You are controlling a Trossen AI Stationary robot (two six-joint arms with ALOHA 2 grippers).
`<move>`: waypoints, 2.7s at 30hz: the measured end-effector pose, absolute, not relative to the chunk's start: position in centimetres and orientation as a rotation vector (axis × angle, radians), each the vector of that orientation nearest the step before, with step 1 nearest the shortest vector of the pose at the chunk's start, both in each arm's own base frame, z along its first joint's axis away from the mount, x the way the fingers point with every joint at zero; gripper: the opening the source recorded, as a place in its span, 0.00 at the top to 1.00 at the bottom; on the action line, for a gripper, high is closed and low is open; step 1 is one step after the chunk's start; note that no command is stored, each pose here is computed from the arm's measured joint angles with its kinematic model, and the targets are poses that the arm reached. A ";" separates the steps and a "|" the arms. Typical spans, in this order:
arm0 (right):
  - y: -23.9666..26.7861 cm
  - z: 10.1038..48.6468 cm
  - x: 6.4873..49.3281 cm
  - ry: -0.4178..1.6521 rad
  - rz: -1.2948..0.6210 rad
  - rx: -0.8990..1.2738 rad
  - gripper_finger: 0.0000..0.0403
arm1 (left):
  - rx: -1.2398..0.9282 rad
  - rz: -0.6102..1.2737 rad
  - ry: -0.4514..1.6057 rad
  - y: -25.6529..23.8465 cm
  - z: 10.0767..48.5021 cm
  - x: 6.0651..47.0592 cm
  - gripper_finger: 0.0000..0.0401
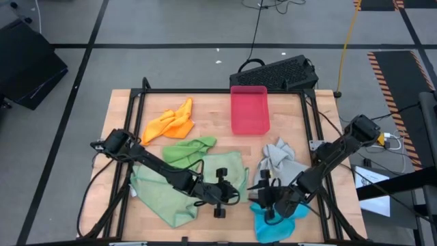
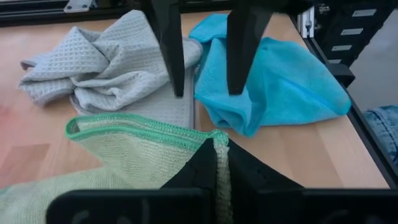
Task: Fold microfiber towels
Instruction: Fold the right light green microfiber cloth
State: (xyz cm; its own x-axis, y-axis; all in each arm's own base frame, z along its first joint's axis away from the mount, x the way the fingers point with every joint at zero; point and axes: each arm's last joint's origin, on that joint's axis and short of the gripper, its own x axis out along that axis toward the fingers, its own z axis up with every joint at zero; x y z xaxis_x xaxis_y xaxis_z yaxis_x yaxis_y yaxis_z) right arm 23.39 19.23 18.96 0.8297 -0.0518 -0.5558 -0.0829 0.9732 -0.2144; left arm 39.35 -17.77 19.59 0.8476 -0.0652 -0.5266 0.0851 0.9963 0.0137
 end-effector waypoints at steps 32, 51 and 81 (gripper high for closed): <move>17.3 16.6 27.3 0.589 0.031 -0.385 0.99 | 0.103 0.008 0.589 -22.4 19.8 35.5 0.45; 16.6 17.2 28.2 0.518 -0.076 -0.180 0.99 | 0.336 0.366 0.343 -25.4 15.9 36.0 0.40; 16.0 18.3 28.3 0.489 -0.086 -0.004 0.98 | 0.393 0.523 0.335 -23.0 14.9 37.9 0.90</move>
State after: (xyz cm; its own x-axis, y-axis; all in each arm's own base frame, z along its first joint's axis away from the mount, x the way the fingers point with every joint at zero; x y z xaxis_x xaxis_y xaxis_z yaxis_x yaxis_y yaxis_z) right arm 28.29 16.04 18.33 0.8791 -0.0835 -0.4693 0.0814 0.9964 -0.0247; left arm 37.86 -22.95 14.94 0.8157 0.5399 -0.2076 -0.4140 0.7956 0.4422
